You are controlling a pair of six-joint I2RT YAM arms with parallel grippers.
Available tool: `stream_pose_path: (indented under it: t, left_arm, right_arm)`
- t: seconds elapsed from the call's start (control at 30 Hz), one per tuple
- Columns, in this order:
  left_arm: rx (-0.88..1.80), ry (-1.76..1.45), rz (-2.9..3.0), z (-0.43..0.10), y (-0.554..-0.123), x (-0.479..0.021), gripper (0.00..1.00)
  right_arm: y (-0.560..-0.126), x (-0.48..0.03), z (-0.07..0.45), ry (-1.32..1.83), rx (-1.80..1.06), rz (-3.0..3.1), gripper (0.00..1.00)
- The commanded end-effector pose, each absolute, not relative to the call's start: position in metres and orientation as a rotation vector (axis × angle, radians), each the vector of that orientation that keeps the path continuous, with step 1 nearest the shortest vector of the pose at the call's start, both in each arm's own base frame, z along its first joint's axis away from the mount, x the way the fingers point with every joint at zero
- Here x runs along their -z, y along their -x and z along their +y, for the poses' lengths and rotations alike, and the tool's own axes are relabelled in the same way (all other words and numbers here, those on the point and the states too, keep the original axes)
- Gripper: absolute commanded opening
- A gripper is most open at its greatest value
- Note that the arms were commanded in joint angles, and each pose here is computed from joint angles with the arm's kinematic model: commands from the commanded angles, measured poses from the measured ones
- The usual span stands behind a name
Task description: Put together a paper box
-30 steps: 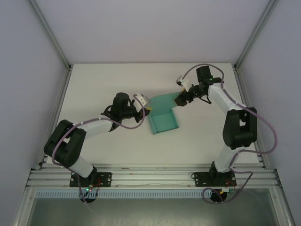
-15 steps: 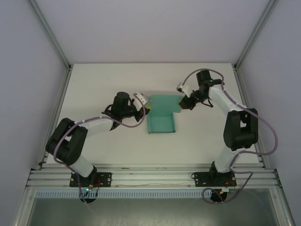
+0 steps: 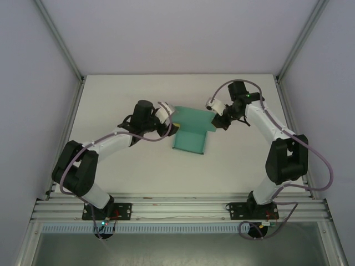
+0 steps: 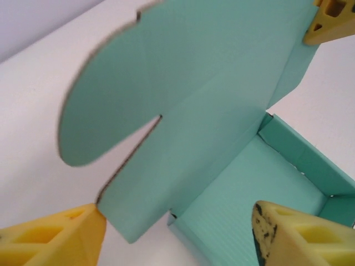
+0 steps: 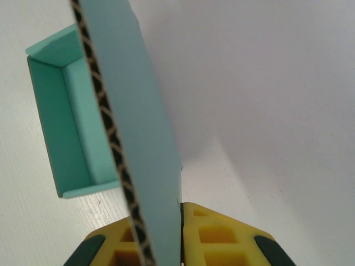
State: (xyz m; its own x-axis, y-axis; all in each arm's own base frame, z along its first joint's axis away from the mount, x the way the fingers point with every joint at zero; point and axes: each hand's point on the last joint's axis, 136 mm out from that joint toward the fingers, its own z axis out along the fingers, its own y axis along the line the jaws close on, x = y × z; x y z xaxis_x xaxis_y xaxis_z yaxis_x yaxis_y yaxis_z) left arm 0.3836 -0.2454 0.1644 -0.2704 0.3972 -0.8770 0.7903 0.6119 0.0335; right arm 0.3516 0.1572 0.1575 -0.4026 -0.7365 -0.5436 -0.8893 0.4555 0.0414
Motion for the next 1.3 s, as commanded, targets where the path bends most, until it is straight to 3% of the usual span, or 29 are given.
stream_pose_path:
  t: [0.0, 0.1, 0.27, 0.47, 0.87, 0.97, 1.1, 1.27]
  left_arm:
    - [0.494, -1.027, 1.935, -0.242, -0.384, -0.162, 0.63]
    - [0.53, -1.066, 1.935, -0.248, -0.382, -0.168, 0.52]
    - [0.494, -1.078, 1.936, -0.248, -0.389, -0.168, 0.53]
    - [0.4, -1.078, 2.009, -0.232, -0.397, -0.154, 0.64]
    - [0.518, -1.257, 1.896, -0.238, -0.377, -0.178, 0.79]
    - [0.611, -1.345, 1.896, -0.245, -0.365, -0.179, 0.68]
    - [0.647, -1.377, 1.92, -0.247, -0.363, -0.177, 0.44]
    - [0.649, -1.392, 1.92, -0.248, -0.359, -0.176, 0.4]
  right_arm:
    - [-0.354, -0.164, 0.155, 1.399, -0.412, 2.255, 0.1]
    - [-0.357, -0.164, 0.155, 1.405, -0.401, 2.254, 0.1]
    - [-0.353, -0.168, 0.158, 1.478, -0.425, 2.215, 0.1]
    - [-0.346, -0.173, 0.16, 1.545, -0.456, 2.186, 0.1]
    - [-0.314, -0.176, 0.162, 1.709, -0.52, 2.118, 0.09]
    - [-0.314, -0.177, 0.165, 1.719, -0.511, 2.106, 0.1]
    - [-0.317, -0.183, 0.168, 1.711, -0.505, 2.077, 0.1]
    - [-0.323, -0.189, 0.169, 1.691, -0.482, 2.073, 0.1]
